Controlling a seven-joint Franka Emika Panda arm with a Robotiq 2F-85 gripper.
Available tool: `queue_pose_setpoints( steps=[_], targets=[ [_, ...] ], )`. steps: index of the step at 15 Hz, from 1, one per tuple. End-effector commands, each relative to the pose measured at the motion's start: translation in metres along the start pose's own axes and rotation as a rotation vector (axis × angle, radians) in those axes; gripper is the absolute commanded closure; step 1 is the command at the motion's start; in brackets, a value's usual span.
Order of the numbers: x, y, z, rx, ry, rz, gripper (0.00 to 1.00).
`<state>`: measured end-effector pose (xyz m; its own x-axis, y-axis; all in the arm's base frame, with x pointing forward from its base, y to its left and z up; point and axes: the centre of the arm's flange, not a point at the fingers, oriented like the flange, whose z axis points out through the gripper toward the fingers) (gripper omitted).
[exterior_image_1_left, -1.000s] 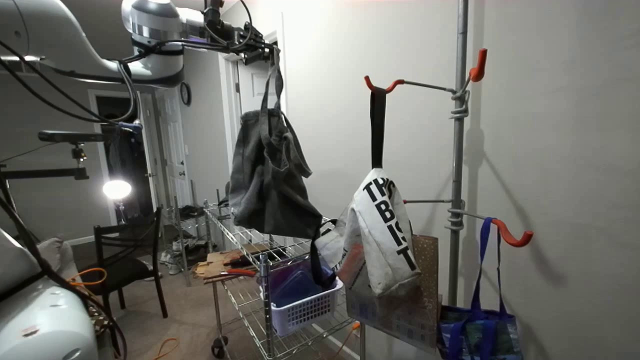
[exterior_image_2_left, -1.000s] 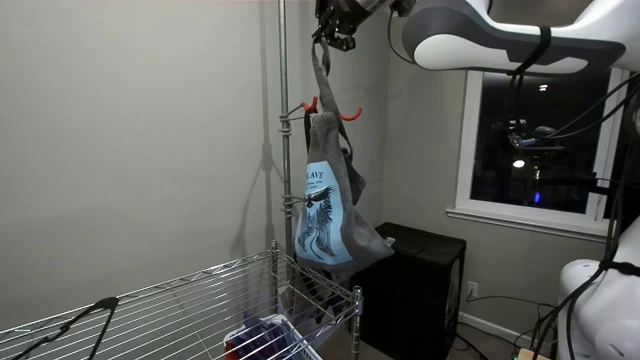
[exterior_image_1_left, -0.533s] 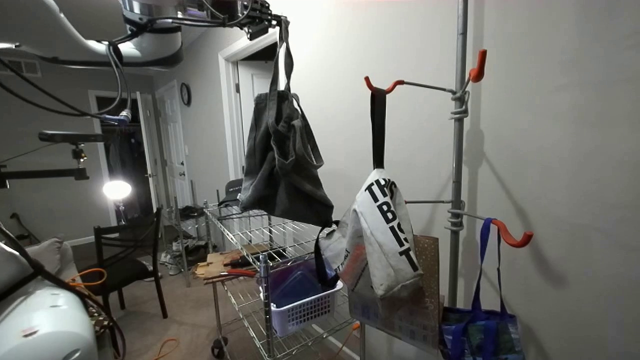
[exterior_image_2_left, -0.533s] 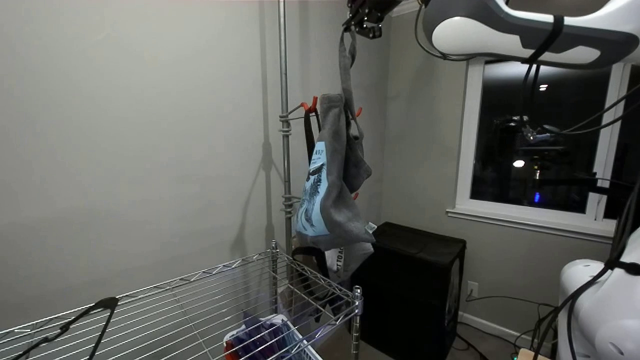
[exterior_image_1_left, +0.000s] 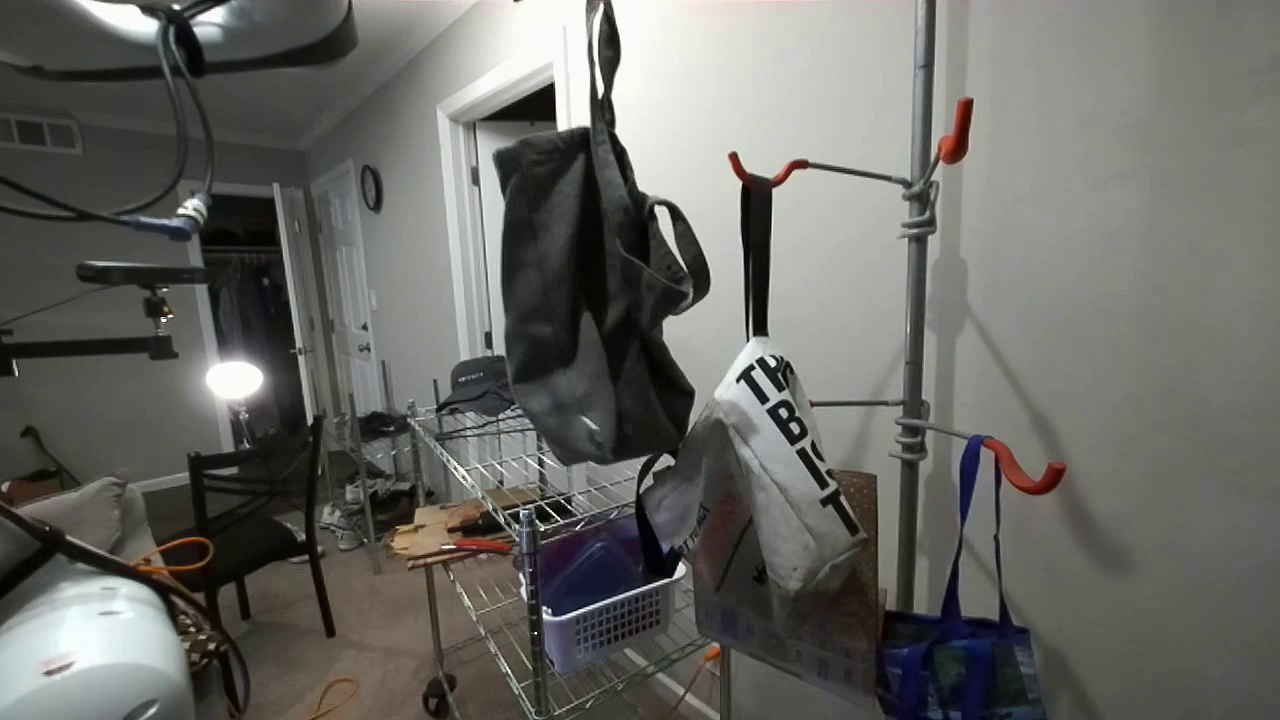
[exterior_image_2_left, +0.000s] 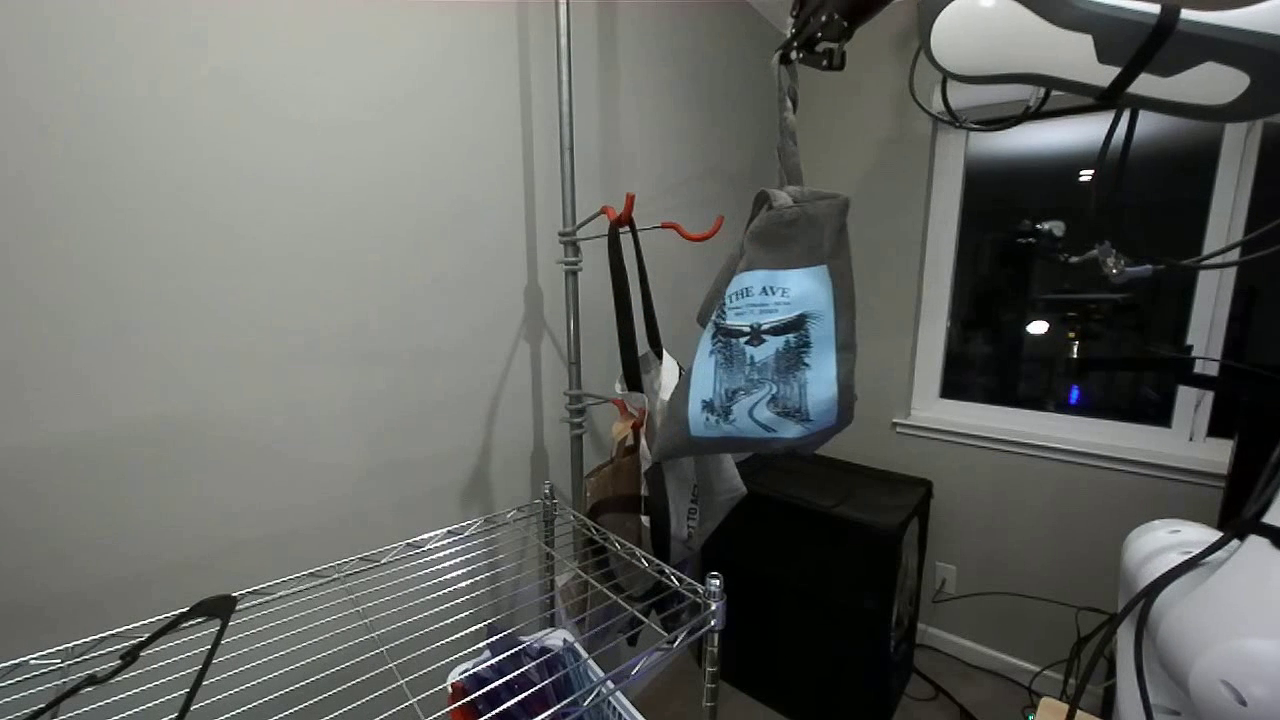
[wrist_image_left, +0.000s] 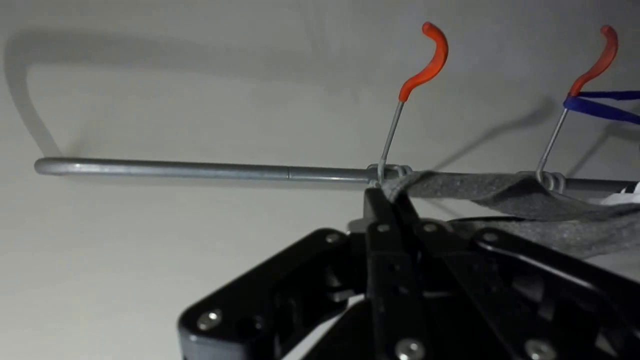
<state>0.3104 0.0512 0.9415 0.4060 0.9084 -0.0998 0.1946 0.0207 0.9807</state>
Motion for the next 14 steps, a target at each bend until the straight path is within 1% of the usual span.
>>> queue_pose_setpoints(
  steps=[1, 6, 9, 11, 14],
  targets=[
    [-0.038, -0.004, 0.033, 0.034, -0.028, 0.024, 0.99],
    [-0.083, -0.013, 0.108, 0.139, -0.096, 0.101, 0.99],
    [-0.11, -0.021, 0.147, 0.189, -0.122, 0.141, 0.99],
    [-0.123, -0.022, 0.167, 0.207, -0.131, 0.155, 0.99],
    [-0.129, -0.017, 0.187, 0.215, -0.126, 0.153, 0.99]
  ],
)
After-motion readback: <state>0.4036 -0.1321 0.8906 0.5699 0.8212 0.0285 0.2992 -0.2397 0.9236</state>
